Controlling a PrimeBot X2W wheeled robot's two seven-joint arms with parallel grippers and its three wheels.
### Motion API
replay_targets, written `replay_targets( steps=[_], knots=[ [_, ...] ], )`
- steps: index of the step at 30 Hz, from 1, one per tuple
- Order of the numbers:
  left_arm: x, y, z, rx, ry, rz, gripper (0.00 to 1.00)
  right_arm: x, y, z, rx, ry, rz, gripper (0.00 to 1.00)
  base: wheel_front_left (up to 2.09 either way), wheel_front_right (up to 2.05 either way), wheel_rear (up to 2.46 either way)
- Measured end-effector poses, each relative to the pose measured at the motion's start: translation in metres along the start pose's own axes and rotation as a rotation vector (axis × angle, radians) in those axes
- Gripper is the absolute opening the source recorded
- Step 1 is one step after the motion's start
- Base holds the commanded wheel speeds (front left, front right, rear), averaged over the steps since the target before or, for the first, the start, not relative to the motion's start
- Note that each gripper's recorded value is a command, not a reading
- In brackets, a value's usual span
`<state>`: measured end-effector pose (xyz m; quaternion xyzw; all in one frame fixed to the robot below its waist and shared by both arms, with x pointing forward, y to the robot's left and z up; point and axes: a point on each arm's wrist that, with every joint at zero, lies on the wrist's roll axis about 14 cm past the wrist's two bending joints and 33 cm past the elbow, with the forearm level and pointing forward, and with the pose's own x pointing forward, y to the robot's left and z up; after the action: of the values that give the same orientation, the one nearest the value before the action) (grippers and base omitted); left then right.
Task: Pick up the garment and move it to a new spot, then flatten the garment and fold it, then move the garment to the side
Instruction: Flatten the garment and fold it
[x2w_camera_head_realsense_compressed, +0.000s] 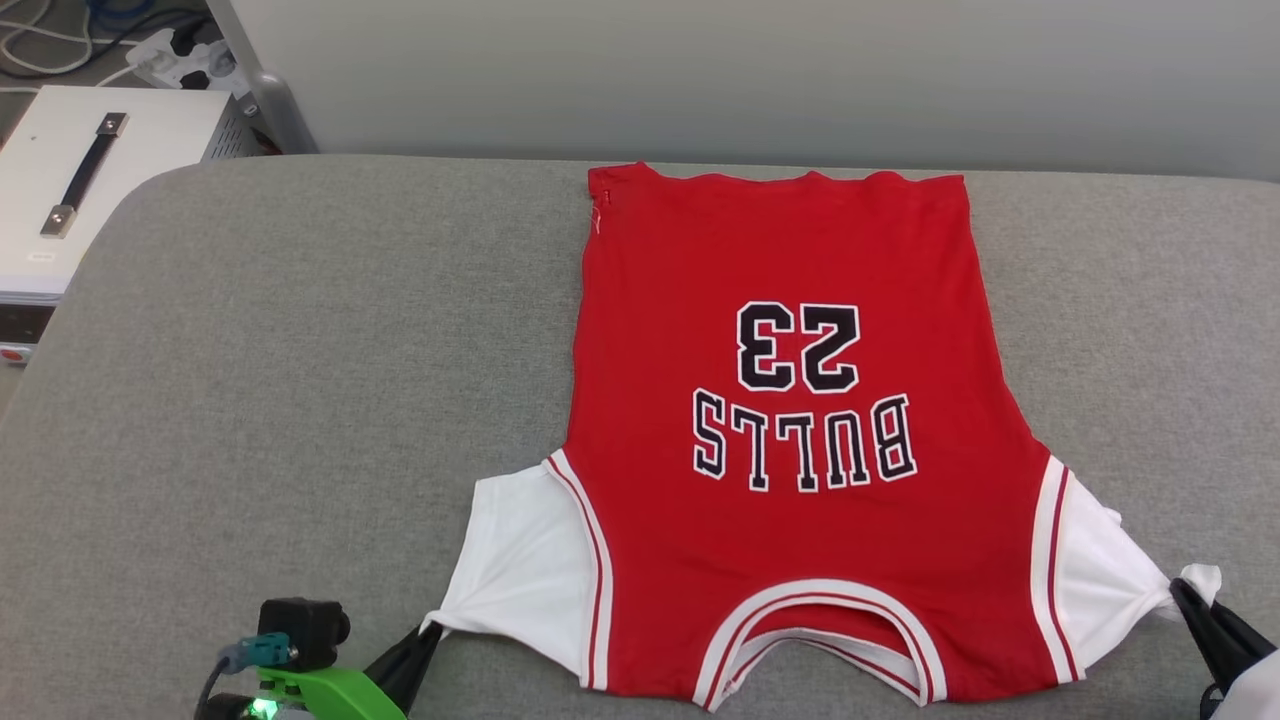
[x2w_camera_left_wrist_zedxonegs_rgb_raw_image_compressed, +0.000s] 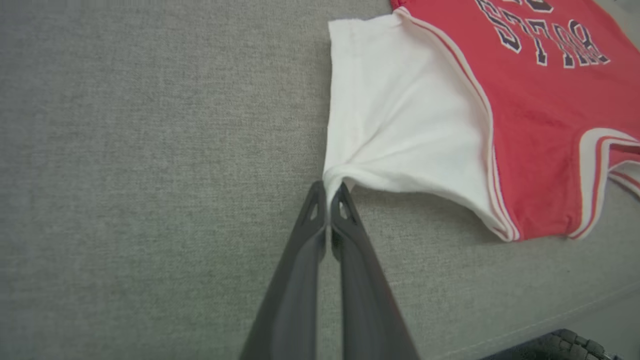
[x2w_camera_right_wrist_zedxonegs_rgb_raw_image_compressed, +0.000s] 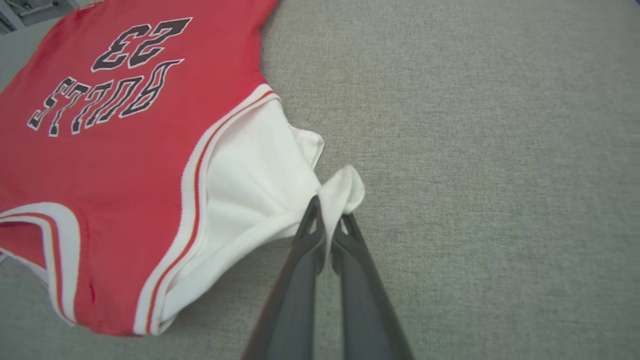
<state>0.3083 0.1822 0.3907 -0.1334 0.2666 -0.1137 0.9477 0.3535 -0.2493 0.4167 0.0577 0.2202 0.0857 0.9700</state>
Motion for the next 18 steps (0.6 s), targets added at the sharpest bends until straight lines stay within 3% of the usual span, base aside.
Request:
replay_targets(
  steps=[1, 7, 9, 18],
  knots=[
    [-0.001, -0.001, -0.001, 0.025, 0.01, -0.005, 0.0, 0.0, 0.0, 0.0, 0.017, 0.014, -0.002, 1.0, 0.0, 0.0, 0.0],
    [0.003, -0.018, 0.003, 0.062, 0.038, -0.045, 0.0, 0.008, 0.004, 0.022, 0.005, 0.091, 0.045, 1.0, 0.0, 0.0, 0.0],
    [0.01, -0.032, 0.017, 0.079, 0.028, -0.077, 0.0, 0.027, 0.001, 0.047, 0.072, 0.208, 0.068, 1.0, 0.0, 0.0, 0.0],
    [0.022, -0.039, 0.019, 0.091, 0.106, -0.1, 0.0, 0.096, 0.015, 0.108, -0.013, 0.42, 0.109, 1.0, 0.0, 0.0, 0.0]
  ],
)
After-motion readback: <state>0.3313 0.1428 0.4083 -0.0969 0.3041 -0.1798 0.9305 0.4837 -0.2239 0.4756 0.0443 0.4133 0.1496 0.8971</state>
